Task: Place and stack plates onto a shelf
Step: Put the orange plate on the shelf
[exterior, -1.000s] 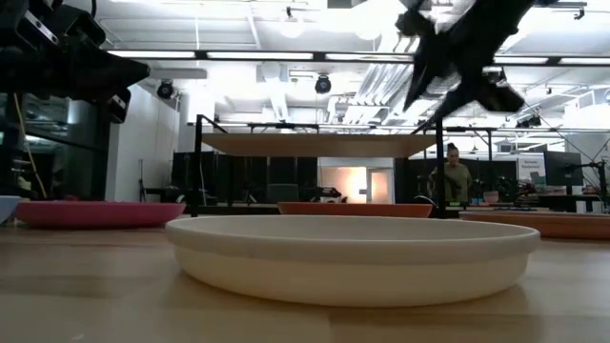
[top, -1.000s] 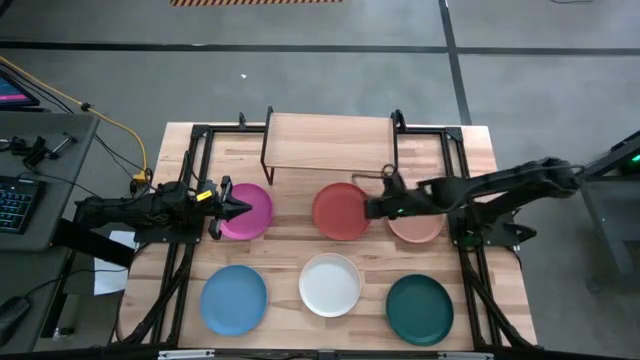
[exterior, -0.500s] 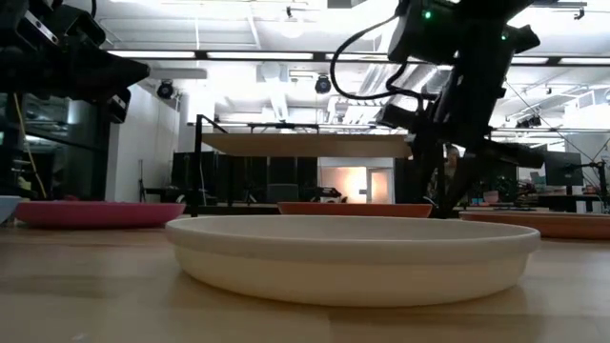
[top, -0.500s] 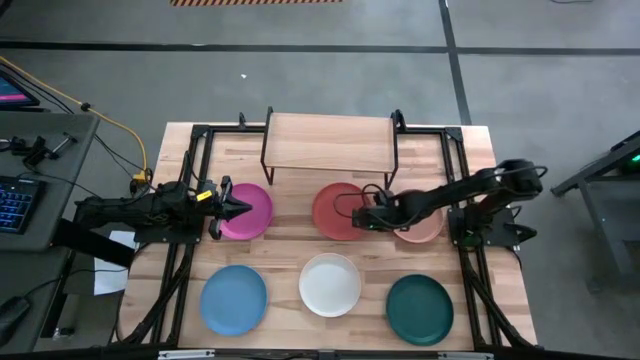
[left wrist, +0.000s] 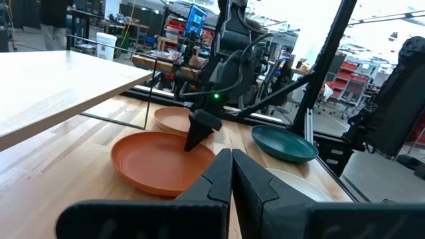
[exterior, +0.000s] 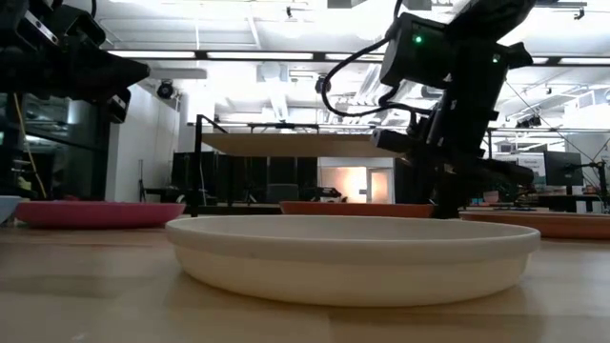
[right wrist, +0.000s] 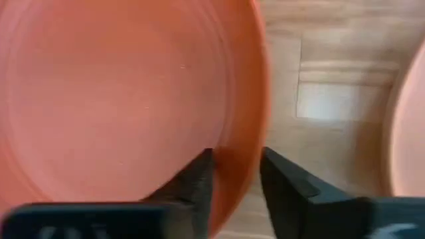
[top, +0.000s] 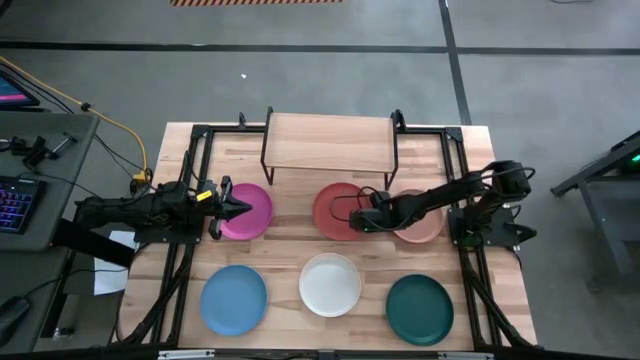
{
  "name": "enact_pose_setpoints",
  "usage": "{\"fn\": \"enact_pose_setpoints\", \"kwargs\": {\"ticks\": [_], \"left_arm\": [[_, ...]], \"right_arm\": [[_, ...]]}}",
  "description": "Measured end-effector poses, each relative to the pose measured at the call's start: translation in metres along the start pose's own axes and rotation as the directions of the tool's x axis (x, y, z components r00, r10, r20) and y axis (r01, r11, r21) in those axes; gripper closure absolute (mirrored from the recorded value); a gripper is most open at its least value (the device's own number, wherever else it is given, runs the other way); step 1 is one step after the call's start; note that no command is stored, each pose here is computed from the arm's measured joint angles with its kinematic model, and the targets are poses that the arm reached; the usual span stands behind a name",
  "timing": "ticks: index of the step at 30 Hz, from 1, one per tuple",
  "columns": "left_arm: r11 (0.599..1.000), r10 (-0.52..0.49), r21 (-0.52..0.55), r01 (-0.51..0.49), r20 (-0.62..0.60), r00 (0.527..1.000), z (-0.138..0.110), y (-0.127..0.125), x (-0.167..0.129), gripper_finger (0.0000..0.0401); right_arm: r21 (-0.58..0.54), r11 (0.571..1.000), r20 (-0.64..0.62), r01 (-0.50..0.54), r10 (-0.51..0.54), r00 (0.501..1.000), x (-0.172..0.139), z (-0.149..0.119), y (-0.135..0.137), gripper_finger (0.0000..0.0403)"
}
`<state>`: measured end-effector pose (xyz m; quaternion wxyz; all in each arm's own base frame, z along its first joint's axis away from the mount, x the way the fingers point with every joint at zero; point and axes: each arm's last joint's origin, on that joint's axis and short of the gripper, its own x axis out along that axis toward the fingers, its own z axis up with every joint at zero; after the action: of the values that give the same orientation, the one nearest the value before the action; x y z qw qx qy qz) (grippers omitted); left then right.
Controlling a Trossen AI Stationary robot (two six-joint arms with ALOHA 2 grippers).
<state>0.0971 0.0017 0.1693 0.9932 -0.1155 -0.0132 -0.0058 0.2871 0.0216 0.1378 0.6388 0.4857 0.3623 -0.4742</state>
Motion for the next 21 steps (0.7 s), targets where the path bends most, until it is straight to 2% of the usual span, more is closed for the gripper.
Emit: {"fn": "enact_pose_setpoints", "kwargs": {"ticks": [2, 4, 7, 10, 13, 16, 18, 21], "left_arm": [[1.000, 0.000, 0.000, 0.000, 0.000, 1.000, 0.000, 0.000, 0.000, 0.0400], [1.000, 0.000, 0.000, 0.000, 0.000, 1.000, 0.000, 0.000, 0.000, 0.0400], [1.000, 0.000, 0.000, 0.000, 0.000, 1.000, 0.000, 0.000, 0.000, 0.0400], [1.000, 0.000, 0.000, 0.000, 0.000, 1.000, 0.000, 0.000, 0.000, 0.0400], [1.000, 0.000, 0.000, 0.000, 0.000, 1.000, 0.000, 0.000, 0.000, 0.0400], [1.000, 0.000, 0.000, 0.000, 0.000, 1.000, 0.000, 0.000, 0.000, 0.0400], [1.000, 0.000, 0.000, 0.000, 0.000, 1.000, 0.000, 0.000, 0.000, 0.0400], [1.000, 0.000, 0.000, 0.000, 0.000, 1.000, 0.000, 0.000, 0.000, 0.0400]], "right_arm": [[-0.028, 1.000, 0.009, -0.002, 0.002, 1.000, 0.000, 0.001, 0.000, 0.0367], [-0.065, 0.998, 0.009, -0.016, 0.016, 1.000, -0.003, 0.001, 0.001, 0.0391], [-0.117, 0.992, -0.015, -0.045, 0.043, 0.999, -0.012, 0.003, 0.002, 0.0389], [-0.186, 0.972, -0.022, -0.142, 0.140, 0.990, -0.037, 0.008, 0.004, 0.0400], [-0.268, 0.927, -0.016, -0.263, 0.269, 0.963, -0.072, 0.018, 0.006, 0.0401], [-0.321, 0.859, 0.008, -0.398, 0.423, 0.906, -0.114, 0.033, 0.007, 0.0402], [-0.335, 0.838, 0.057, -0.431, 0.475, 0.878, -0.135, 0.045, 0.002, 0.0403], [-0.304, 0.856, 0.217, -0.419, 0.490, 0.844, -0.157, 0.067, -0.008, 0.0403]]}}
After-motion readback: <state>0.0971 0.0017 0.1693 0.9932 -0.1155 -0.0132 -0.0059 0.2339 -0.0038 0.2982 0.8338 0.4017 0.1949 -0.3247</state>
